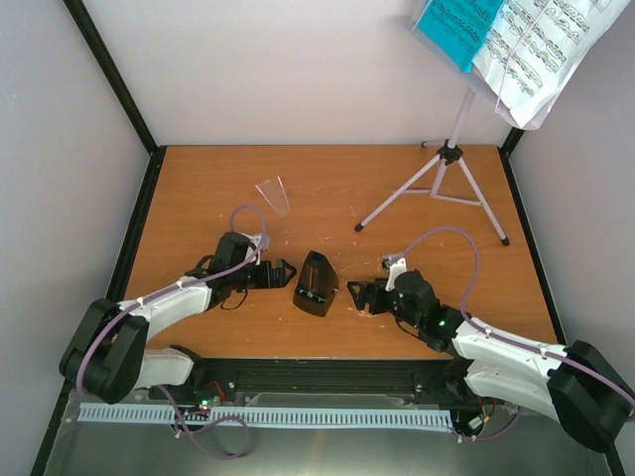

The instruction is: Pack up the instrument practice props

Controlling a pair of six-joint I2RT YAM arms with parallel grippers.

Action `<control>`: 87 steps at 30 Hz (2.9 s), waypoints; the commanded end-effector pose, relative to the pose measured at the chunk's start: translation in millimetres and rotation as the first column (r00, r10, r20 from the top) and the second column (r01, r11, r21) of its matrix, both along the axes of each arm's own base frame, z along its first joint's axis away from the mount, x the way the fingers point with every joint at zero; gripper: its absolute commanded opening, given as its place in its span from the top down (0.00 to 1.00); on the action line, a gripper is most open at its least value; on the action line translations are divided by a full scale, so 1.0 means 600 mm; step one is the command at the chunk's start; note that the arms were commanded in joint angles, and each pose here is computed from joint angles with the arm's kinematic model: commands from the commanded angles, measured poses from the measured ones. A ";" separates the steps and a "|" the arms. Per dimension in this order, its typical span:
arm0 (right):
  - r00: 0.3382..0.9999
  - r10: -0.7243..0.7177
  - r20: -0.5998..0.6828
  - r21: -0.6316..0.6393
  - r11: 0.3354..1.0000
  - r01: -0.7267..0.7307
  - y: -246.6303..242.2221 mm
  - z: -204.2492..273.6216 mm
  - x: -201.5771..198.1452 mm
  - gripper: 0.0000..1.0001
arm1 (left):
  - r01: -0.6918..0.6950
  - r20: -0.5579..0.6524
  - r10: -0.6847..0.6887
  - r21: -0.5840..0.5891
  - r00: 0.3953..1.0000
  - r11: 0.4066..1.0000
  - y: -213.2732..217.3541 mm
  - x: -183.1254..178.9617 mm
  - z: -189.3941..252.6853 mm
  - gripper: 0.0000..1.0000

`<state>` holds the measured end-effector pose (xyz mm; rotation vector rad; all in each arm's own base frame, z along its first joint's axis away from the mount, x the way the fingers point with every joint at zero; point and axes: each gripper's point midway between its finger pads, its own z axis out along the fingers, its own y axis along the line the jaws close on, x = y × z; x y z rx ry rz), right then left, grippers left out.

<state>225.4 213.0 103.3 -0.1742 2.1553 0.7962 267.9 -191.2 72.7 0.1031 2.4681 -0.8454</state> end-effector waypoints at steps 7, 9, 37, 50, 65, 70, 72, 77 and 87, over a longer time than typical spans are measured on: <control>0.999 0.032 0.003 0.082 0.996 -0.032 0.028 0.030 0.008 0.10 | 0.008 -0.086 -0.007 0.010 0.996 1.000 -0.014 -0.008 -0.031 0.00; 1.000 0.025 0.010 0.082 0.996 -0.026 0.026 0.033 0.010 0.10 | 0.018 -0.104 -0.017 0.007 0.994 1.000 -0.017 -0.012 -0.037 0.00; 0.950 -0.147 0.275 0.067 0.989 0.133 -0.076 0.182 0.001 0.07 | -0.156 0.222 0.137 0.070 0.965 0.985 0.103 0.250 0.205 0.05; 0.963 -0.135 0.233 0.099 0.988 0.114 -0.073 0.161 -0.010 0.07 | -0.343 0.044 0.341 0.141 0.939 0.929 0.158 0.367 0.079 0.28; 0.973 -0.125 0.196 0.107 0.989 0.106 -0.070 0.139 -0.015 0.07 | -0.392 0.068 0.387 0.088 0.919 0.916 0.085 0.359 0.041 0.38; 0.971 -0.134 0.198 0.114 0.987 0.113 -0.077 0.145 -0.020 0.07 | -0.357 0.209 0.331 0.103 0.920 0.928 0.102 0.327 0.136 0.33; 0.969 -0.142 0.201 0.114 0.986 0.120 -0.082 0.146 -0.022 0.07 | -0.340 0.198 0.311 0.134 0.929 0.931 0.138 0.306 0.162 0.29; 0.958 -0.164 0.235 0.118 0.983 0.139 -0.094 0.149 -0.022 0.07 | -0.276 0.226 0.246 0.110 0.942 0.955 0.242 0.320 0.226 0.23; 0.959 -0.155 0.238 0.094 0.986 0.136 -0.098 0.162 -0.026 0.07 | -0.038 0.177 -0.012 0.281 0.984 0.959 0.260 0.477 0.142 0.35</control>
